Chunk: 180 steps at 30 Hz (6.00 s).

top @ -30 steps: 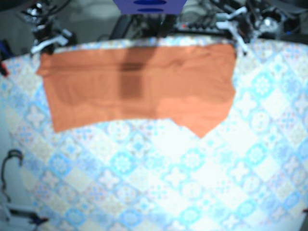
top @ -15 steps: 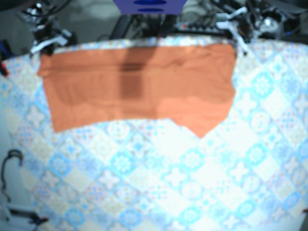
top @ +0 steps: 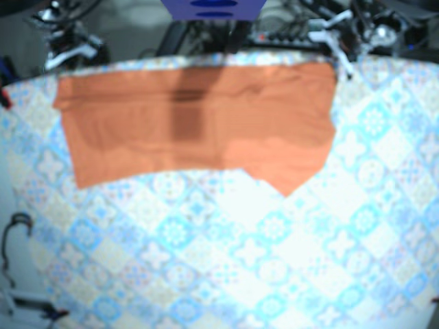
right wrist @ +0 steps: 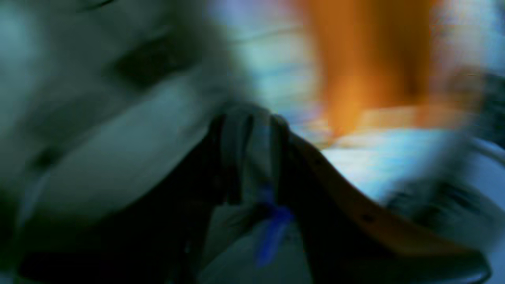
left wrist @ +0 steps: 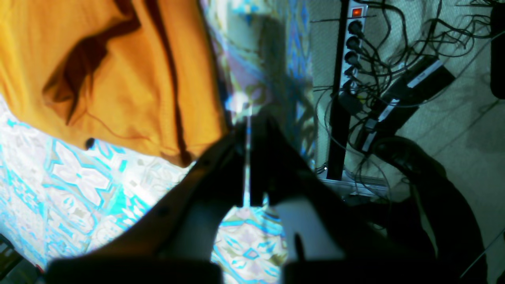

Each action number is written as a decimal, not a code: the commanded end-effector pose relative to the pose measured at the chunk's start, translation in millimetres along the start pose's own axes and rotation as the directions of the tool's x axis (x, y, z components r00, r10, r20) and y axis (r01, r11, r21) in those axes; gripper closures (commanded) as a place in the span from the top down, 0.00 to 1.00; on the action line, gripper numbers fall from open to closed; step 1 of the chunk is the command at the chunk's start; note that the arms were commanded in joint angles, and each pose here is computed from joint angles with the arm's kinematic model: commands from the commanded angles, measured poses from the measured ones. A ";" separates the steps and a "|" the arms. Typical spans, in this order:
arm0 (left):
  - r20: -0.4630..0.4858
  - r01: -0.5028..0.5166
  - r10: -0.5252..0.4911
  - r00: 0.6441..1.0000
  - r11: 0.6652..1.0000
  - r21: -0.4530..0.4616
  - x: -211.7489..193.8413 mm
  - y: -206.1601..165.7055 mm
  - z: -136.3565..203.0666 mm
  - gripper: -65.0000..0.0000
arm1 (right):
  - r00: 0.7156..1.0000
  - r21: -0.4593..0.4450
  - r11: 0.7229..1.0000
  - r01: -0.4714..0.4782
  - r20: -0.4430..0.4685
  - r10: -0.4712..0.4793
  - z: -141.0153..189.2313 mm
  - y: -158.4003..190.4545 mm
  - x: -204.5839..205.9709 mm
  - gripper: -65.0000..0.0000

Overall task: Fold the T-shirt properly
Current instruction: 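Move both grippers down to the shirt's side edges near the hem, then grasp the hem corners with both grippers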

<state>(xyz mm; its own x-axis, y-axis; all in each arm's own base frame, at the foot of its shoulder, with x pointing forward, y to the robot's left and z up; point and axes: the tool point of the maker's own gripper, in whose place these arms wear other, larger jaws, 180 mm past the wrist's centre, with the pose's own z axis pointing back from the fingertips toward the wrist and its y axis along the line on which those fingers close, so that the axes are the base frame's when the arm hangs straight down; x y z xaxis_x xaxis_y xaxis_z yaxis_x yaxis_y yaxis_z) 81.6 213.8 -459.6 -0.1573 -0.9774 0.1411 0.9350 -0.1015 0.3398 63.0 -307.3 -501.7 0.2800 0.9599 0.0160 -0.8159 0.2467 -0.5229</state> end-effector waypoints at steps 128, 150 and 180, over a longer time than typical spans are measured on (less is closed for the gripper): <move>0.126 -0.854 0.913 -0.389 -0.306 -0.421 -0.8 295.6 -110.0 0.00 | -0.090 0.281 -0.004 0.960 0.291 -0.952 -49.8 -312.4 15.5 0.21; 0.142 -0.866 0.910 -0.390 -0.311 -0.391 -21.0 293.6 -103.9 0.00 | -0.155 0.404 -0.067 0.912 0.190 -0.970 -91.5 -307.3 75.0 0.48; 0.143 -0.867 0.910 -0.390 -0.310 -0.391 -21.0 294.1 -103.7 0.00 | -0.172 0.439 -0.070 0.896 0.198 -0.965 -98.3 -301.9 98.4 0.48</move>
<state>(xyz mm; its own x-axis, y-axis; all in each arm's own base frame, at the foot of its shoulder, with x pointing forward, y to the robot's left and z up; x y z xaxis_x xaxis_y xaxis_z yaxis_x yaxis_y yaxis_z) 379.4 177.6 -471.2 0.8811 0.3158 0.3521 -0.0447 0.7968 -0.6026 371.4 -290.9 -445.7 0.6819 -0.3787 0.6258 0.1041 0.8971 0.4294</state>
